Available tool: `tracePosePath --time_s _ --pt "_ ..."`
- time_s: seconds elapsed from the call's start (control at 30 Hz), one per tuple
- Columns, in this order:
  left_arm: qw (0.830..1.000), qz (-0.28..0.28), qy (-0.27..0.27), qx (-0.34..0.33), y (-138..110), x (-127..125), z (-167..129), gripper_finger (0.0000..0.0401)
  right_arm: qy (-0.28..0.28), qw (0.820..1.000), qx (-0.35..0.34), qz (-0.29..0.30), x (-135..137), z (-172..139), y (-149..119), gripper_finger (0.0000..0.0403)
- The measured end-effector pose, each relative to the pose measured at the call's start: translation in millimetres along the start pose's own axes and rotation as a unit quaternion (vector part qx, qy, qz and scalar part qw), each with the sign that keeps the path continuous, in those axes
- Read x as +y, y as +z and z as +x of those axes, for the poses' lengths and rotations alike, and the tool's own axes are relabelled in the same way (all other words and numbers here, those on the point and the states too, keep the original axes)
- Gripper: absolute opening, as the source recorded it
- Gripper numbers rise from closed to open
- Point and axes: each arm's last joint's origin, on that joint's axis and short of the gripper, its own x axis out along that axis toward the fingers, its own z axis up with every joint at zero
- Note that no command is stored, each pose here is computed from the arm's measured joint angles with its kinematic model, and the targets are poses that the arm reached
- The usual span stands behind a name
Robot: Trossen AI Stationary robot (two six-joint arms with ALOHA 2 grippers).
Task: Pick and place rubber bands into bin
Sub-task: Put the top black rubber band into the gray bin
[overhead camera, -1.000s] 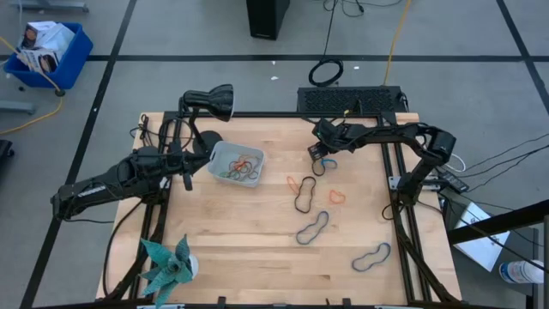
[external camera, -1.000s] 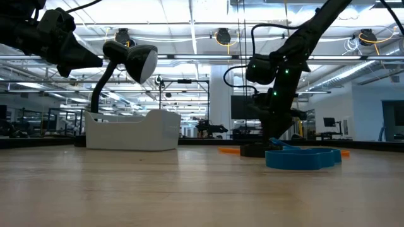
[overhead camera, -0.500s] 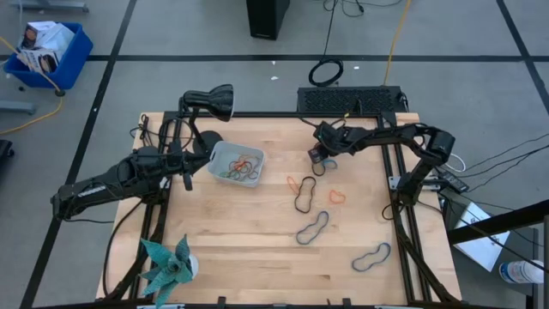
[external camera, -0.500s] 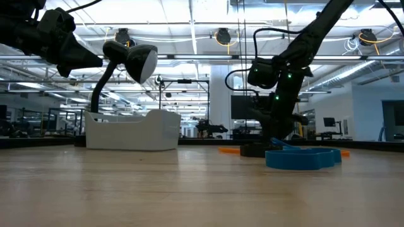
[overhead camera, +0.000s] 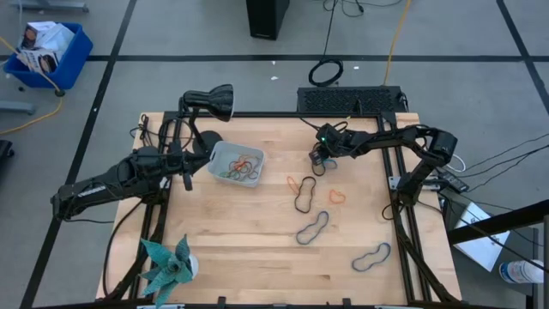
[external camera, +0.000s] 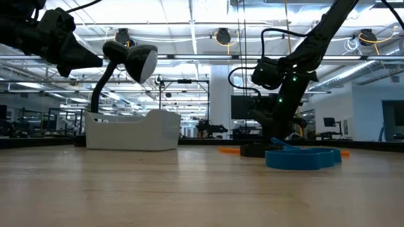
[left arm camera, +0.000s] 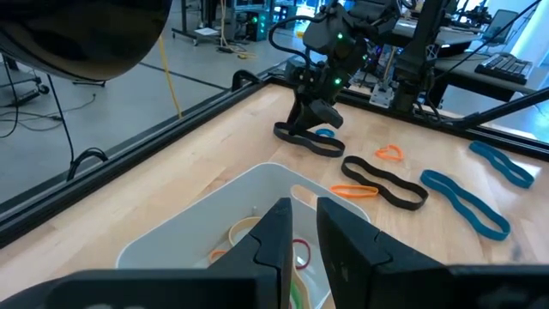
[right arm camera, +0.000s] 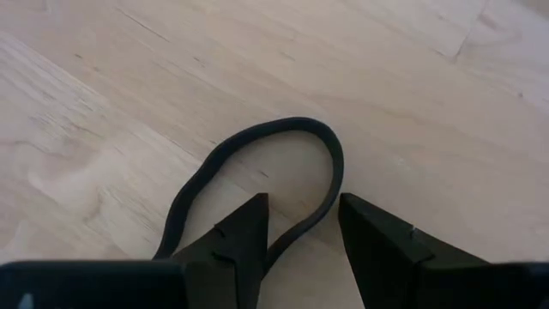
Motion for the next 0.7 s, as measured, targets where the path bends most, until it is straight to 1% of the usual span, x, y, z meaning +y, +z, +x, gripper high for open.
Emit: tracePosePath --time_s 0.13,0.23,0.37,0.53,0.7 --pt "1.000 0.000 0.000 0.000 0.0 0.0 0.0 0.0063 0.000 1.000 0.001 0.000 0.1 0.2 -0.3 0.0133" --pt "1.000 0.000 0.000 0.000 0.0 0.0 0.0 0.0063 -0.001 1.000 0.000 -0.003 0.0 0.3 -0.3 0.0118" --pt "1.000 0.000 0.000 0.000 0.0 0.0 0.0 0.0063 -0.009 1.000 -0.002 -0.007 -0.9 0.7 -0.4 0.0079" --pt "1.000 0.000 0.000 0.000 0.0 0.0 0.0 0.0063 -0.010 1.000 -0.001 -0.028 -1.1 1.0 -0.7 0.0012" --pt "1.000 0.000 0.000 0.000 0.0 0.0 0.0 0.0063 -0.015 0.998 -0.017 -0.053 -0.9 -0.5 1.9 0.0003"
